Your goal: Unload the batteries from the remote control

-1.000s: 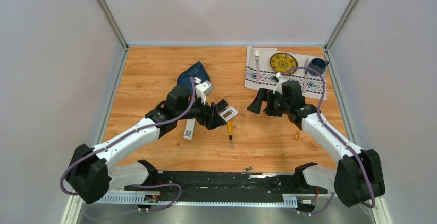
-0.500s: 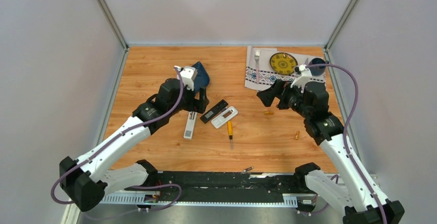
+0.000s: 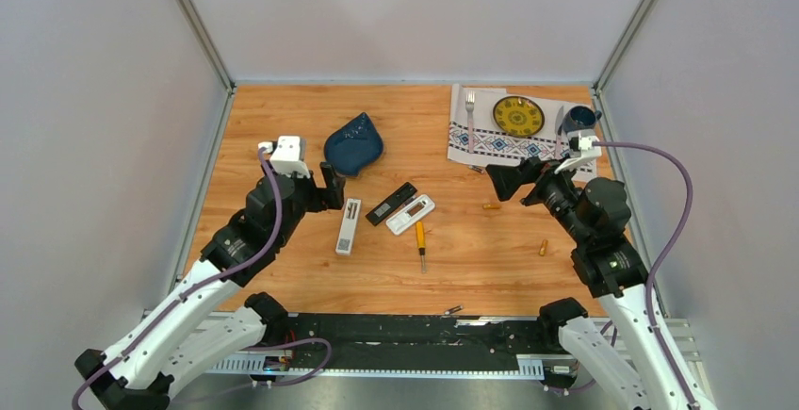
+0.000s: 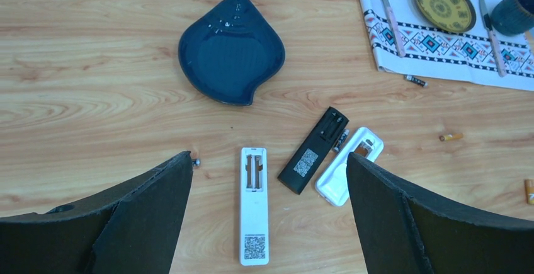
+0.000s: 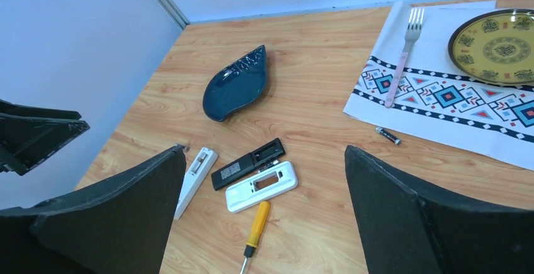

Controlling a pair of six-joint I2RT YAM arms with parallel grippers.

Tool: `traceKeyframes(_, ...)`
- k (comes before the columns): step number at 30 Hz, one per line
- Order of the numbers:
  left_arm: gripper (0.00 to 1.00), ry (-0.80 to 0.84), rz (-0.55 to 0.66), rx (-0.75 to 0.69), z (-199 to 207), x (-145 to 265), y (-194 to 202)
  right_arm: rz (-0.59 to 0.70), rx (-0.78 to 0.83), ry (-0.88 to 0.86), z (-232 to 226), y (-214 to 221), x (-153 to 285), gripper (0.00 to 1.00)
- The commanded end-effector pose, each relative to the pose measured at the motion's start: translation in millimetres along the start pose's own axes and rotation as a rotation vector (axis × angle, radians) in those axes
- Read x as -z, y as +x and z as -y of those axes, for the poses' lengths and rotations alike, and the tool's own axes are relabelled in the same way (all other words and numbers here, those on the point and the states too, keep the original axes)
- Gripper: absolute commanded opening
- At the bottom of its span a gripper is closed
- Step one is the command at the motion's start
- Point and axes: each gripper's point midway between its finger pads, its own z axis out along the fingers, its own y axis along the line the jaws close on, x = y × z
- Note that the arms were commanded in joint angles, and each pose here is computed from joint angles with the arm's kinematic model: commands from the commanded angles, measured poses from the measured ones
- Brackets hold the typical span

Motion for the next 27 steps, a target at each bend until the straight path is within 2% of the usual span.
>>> traceKeyframes(1, 0.97, -0.004, 0.096, 0.022, -5.0, 12.3, -22.5, 0.138, 0.094, -0.007, 0.8, -22.8, 5.3, 1.0)
traceKeyframes(10, 0.98, 0.019, 0.223, 0.02, -10.4, 26.4, -38.9, 0.221, 0.175, 0.0, 5.1, -28.2, 16.8, 1.0)
traceKeyframes(21, 0.99, 0.043, 0.382, 0.085, -21.0, 35.5, -33.4, 0.307, 0.204, -0.004, 9.2, -28.6, 21.7, 1.0)
traceKeyframes(27, 0.99, 0.044, 0.391, 0.078, -25.6, 35.9, -22.8, 0.305, 0.208, 0.002, 11.4, -26.8, 21.4, 1.0)
